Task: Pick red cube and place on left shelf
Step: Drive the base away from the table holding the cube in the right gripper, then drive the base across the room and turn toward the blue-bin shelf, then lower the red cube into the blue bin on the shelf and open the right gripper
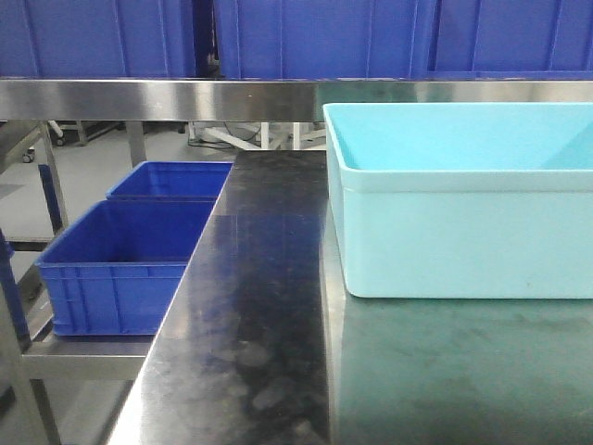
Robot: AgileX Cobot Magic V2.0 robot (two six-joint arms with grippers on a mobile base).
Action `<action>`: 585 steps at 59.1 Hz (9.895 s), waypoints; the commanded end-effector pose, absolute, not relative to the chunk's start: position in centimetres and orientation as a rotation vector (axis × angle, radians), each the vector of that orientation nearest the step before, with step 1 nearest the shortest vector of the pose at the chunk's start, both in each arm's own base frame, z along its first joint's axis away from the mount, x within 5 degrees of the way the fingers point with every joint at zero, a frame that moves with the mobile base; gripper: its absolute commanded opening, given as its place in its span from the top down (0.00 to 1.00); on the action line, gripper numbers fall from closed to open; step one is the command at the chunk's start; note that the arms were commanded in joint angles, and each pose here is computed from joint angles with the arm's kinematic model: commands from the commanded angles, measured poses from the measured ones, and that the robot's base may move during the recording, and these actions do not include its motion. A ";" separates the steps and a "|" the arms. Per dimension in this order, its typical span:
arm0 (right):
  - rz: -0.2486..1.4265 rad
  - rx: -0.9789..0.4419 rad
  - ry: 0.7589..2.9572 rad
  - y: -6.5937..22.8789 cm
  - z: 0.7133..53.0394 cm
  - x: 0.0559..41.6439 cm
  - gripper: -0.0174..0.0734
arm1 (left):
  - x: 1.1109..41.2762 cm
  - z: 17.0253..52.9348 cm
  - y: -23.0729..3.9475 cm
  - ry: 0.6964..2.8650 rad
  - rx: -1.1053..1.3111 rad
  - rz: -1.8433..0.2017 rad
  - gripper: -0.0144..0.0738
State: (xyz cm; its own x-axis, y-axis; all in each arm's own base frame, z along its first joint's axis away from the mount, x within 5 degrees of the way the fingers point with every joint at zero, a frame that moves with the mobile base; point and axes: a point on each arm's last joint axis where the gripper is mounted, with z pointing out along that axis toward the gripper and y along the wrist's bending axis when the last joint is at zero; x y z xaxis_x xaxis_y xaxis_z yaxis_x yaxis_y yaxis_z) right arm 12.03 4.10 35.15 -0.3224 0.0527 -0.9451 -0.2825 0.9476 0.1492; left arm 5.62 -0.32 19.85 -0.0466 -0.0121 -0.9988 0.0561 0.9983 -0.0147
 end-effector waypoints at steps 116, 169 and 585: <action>0.350 -0.160 1.762 4.1 36.8 12.0 0.75 | 5.6 20.0 -0.3 1.536 0.030 -0.061 0.72; 0.350 -0.160 1.762 4.1 36.8 12.0 0.75 | 5.6 20.0 -0.3 1.536 0.030 -0.061 0.72; 0.350 -0.160 1.763 4.1 36.8 12.0 0.75 | 5.6 20.0 -0.3 1.536 0.030 -0.061 0.72</action>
State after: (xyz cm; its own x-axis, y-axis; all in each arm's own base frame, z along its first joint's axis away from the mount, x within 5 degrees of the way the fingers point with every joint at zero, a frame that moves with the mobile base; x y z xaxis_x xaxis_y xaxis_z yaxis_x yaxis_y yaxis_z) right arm 12.00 4.12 35.12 -0.3257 0.0511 -0.9441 -0.2837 0.9473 0.1491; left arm 5.62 -0.32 19.85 -0.0466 -0.0121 -0.9988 0.0561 0.9983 -0.0147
